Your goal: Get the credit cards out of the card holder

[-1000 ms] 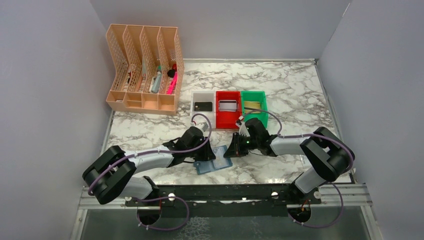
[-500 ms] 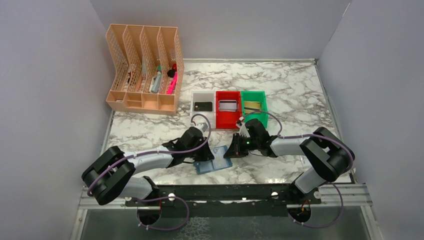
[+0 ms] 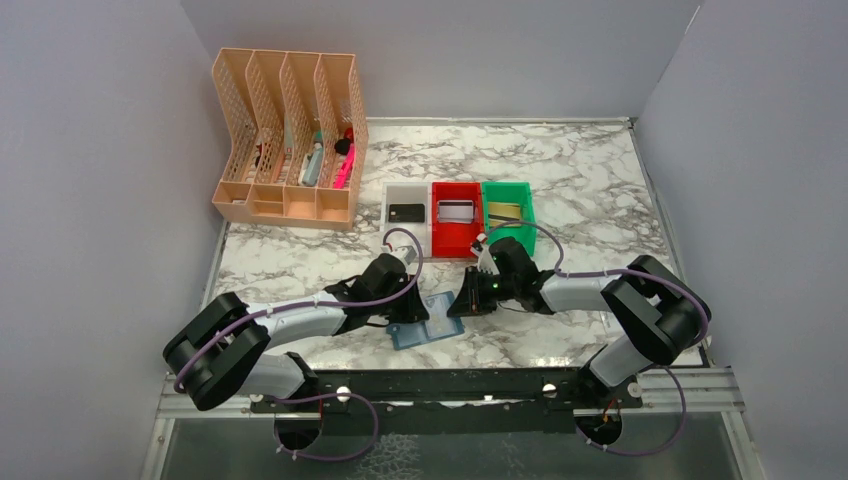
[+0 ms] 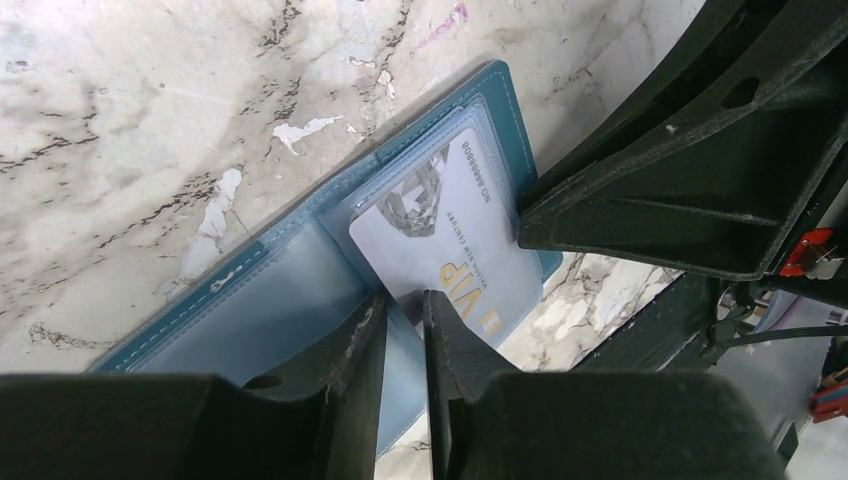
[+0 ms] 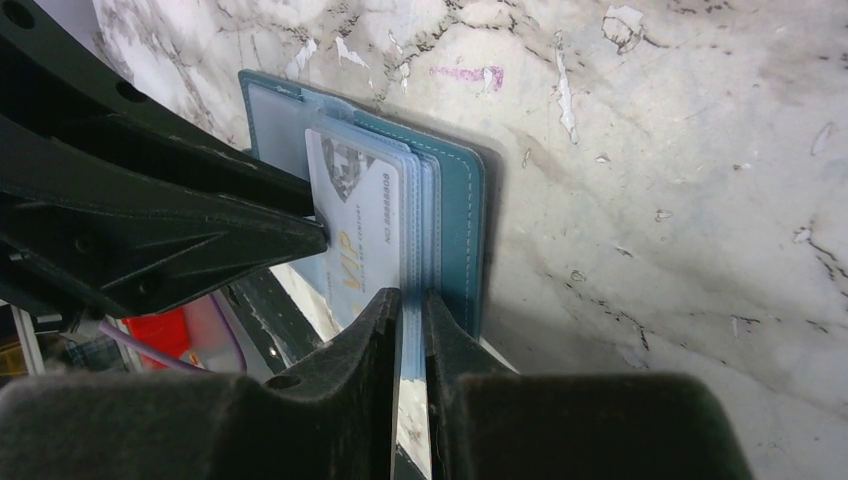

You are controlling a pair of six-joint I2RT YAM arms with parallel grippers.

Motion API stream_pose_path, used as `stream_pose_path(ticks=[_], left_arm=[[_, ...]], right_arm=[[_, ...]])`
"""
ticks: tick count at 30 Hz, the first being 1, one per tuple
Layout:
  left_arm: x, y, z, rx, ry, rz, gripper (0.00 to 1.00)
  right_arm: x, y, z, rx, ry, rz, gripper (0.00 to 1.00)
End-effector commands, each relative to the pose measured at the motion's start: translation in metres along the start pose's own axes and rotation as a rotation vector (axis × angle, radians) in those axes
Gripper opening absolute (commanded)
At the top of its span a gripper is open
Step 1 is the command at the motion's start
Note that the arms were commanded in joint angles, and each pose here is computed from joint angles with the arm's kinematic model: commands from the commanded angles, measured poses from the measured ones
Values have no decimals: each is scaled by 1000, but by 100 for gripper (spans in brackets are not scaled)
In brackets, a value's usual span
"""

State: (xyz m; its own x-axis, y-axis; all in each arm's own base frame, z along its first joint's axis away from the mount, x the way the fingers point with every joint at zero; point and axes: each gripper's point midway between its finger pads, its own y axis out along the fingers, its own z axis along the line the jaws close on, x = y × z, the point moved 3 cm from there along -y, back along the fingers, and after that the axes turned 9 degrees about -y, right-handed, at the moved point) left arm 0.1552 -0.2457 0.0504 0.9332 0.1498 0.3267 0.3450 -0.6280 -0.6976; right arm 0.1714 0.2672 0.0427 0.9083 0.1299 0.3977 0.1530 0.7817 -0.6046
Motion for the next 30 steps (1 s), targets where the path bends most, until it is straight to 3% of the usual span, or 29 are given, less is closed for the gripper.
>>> stream_pose_path(ticks=[1, 8, 16, 30], left_arm=[[0, -1, -8, -26, 26, 13, 21], [-1, -5, 0, 13, 29, 1, 13], [1, -9, 5, 45, 32, -15, 12], [4, -10, 1, 39, 35, -17, 11]], right_arm=[[3, -1, 2, -11, -20, -2, 19], [1, 1, -7, -64, 4, 10, 19], [5, -1, -9, -100, 10, -6, 17], [27, -8, 37, 51, -134, -54, 24]])
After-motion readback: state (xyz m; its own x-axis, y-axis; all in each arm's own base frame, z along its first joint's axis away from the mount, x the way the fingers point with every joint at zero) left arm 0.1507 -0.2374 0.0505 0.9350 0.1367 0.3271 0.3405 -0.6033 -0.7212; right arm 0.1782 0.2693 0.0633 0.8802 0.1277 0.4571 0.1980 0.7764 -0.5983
